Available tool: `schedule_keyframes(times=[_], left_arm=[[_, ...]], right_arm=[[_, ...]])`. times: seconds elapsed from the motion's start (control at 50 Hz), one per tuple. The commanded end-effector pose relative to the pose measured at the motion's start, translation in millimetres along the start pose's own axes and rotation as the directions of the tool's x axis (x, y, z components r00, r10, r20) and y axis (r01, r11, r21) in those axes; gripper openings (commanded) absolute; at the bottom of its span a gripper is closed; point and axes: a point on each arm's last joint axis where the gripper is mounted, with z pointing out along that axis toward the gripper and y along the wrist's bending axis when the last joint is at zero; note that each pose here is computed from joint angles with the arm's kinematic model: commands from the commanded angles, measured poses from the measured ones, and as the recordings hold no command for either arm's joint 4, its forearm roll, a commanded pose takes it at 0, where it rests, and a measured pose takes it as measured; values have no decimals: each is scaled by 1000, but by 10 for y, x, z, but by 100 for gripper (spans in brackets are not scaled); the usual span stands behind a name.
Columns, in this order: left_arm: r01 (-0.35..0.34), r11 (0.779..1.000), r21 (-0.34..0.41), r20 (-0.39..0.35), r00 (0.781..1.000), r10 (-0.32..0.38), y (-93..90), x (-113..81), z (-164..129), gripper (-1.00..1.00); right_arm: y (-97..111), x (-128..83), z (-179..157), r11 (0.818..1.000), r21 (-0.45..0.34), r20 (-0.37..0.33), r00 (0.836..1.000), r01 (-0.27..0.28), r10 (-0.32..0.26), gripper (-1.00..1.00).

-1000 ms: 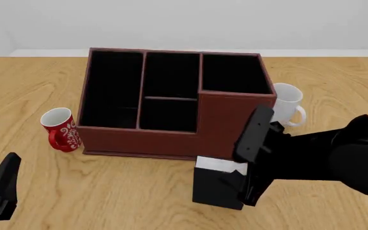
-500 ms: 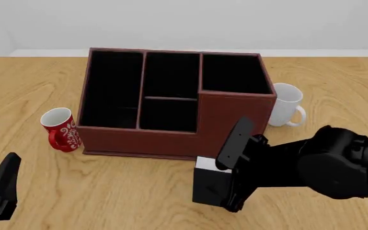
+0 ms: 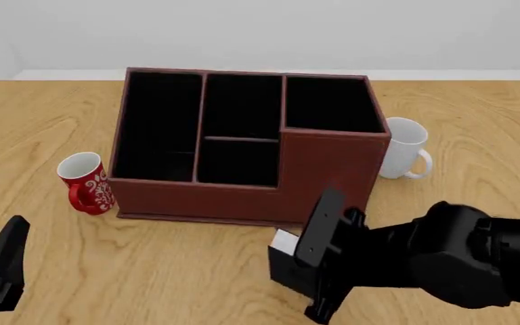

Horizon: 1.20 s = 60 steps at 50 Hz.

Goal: Pick up the book and place it in the right compartment of the caddy.

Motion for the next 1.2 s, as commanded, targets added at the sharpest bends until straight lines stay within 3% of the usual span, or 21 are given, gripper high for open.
schedule_keyframes(times=[0.02,0.16,0.44,0.62,0.94,1.2], left_arm=[[0,1000,0,0,1000,0,0,0,0,100],[0,1000,0,0,1000,0,0,0,0,100],[0,1000,0,0,1000,0,0,0,0,100],[0,1000,0,0,1000,0,0,0,0,100],[0,1000,0,0,1000,0,0,0,0,100],[0,1000,0,0,1000,0,0,0,0,100]], right_arm=[[188,-70,-205,993,-69,21,995,-95,97,-100],[234,-126,-472,991,-88,52,993,-100,105,-100],[139,-103,-823,985,-68,95,982,-159,165,-100],[99,-202,-1142,980,-71,142,970,-187,195,-100],[-31,-441,-1692,978,-56,213,955,-200,208,-100],[-184,-626,-2091,986,-3,266,950,-167,162,-100]])
